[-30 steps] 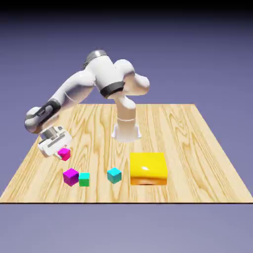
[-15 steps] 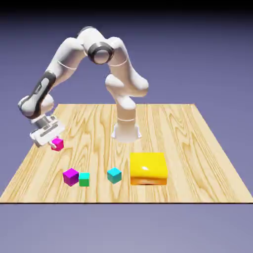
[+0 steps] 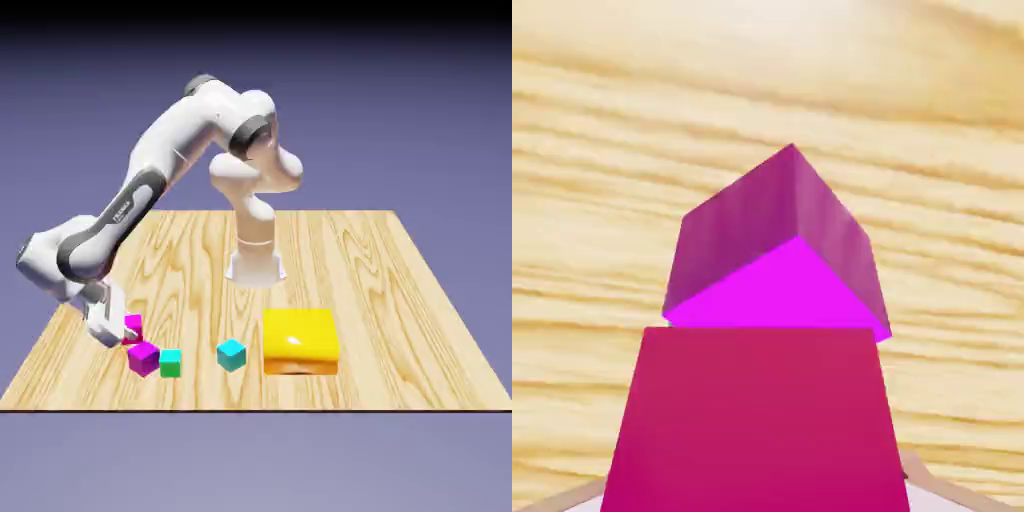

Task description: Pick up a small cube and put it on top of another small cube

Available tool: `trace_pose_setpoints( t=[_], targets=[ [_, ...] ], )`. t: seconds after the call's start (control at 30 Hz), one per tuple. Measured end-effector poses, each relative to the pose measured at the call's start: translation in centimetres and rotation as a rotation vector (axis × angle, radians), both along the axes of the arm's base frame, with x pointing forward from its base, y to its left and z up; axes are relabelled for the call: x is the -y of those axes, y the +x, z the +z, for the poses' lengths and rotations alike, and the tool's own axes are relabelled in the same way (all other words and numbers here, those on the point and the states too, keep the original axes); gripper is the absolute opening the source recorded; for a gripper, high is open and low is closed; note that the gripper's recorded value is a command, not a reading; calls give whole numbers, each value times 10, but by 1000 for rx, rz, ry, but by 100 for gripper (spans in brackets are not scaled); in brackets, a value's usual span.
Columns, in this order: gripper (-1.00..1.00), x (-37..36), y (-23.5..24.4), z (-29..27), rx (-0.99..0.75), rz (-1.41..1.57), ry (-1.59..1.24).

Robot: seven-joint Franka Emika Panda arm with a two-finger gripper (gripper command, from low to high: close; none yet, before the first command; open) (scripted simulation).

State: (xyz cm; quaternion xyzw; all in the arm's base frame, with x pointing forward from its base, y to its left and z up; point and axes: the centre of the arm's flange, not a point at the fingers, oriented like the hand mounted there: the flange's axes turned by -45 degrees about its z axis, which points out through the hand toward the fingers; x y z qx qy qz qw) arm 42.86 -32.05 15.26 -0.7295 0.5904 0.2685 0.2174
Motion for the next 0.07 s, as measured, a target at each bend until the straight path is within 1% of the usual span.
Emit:
trace_pose_setpoints(
  t=[0.03,0.07],
  targets=[
    [100,0,0,0,0,0,0],
    [100,12,4,21,2,0,2]
  ],
)
